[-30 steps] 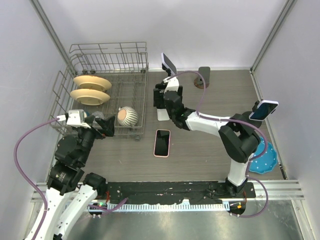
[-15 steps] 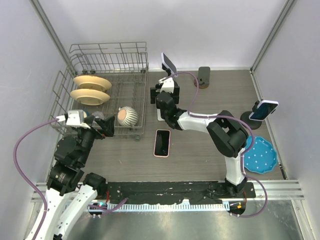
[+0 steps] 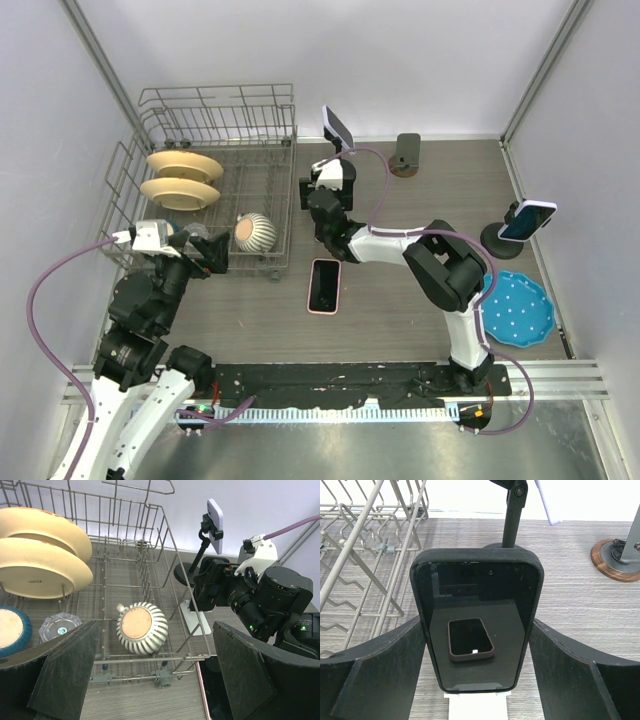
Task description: Remove the phone from the phone stand
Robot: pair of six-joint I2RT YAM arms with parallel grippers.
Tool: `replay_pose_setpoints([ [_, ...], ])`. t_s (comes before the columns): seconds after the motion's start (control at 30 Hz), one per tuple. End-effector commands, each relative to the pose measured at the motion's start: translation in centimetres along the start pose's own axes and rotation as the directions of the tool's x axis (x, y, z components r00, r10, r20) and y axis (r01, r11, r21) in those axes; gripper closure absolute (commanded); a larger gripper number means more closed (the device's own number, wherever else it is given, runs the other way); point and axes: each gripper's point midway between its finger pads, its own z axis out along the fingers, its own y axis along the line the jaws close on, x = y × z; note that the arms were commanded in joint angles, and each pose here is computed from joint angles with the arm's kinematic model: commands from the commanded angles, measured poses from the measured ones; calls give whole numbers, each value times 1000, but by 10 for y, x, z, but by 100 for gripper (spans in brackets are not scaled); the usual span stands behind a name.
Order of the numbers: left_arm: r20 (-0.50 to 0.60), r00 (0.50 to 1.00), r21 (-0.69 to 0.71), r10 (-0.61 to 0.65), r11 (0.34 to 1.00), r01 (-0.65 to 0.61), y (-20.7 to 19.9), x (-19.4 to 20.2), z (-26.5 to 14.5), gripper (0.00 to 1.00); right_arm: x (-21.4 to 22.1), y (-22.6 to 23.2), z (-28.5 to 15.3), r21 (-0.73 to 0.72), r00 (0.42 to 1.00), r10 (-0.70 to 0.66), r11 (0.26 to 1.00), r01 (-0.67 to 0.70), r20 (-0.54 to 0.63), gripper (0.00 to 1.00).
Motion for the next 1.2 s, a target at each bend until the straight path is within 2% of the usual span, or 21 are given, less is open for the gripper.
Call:
replay_pose_setpoints([
  [0.0, 44, 999, 6, -12, 1000, 12, -1, -10, 0, 0, -32, 1, 3, 46, 994, 51, 997, -55, 92, 26],
  [0.07, 47, 999, 7, -13, 1000, 13, -2, -11, -1, 0, -34, 2, 1, 41, 994, 55, 997, -59, 97, 35],
  [0.13, 48, 999, 7, -13, 1000, 13, -2, -11, -1, 0, -42, 2, -1, 36, 992, 62, 997, -67, 108, 40],
  [0.27, 45, 999, 6, -13, 1000, 12, -1, -10, -1, 0, -59, 7, -7, 4, 988, 83, 996, -84, 130, 60],
  [0.37, 52, 999, 4, -12, 1000, 12, 0, -12, -2, 0, -73, 6, -10, -12, 984, 97, 995, -96, 147, 70],
  [0.83, 48, 999, 6, -10, 1000, 10, -1, -10, -1, 0, -149, -10, -50, -105, 950, 206, 977, -186, 235, 84],
  [0.87, 49, 999, 4, -12, 1000, 11, -1, -10, -1, 0, -154, -14, -55, -111, 947, 216, 975, -195, 238, 87],
  [0.9, 51, 999, 7, -12, 1000, 12, -1, -10, -1, 0, -147, -19, -59, -106, 955, 201, 978, -182, 217, 89],
  [0.97, 48, 999, 6, -12, 1000, 11, -1, -10, -1, 0, -160, -30, -74, -116, 946, 242, 968, -221, 214, 90],
  [1.0, 45, 999, 8, -13, 1000, 12, -1, -9, 0, 0, -147, -36, -77, -102, 964, 206, 976, -191, 167, 90],
  [1.07, 44, 999, 11, -11, 1000, 11, -2, -9, 0, 0, -153, -43, -91, -120, 963, 235, 968, -219, 132, 90],
  [1.1, 47, 999, 15, -14, 1000, 13, -3, -9, 0, 0, -139, -48, -96, -107, 981, 183, 979, -175, 70, 90],
  [1.17, 44, 999, 16, -14, 1000, 14, -3, -8, 0, 0, -134, -56, -111, -127, 980, 200, 972, -197, 15, 90],
])
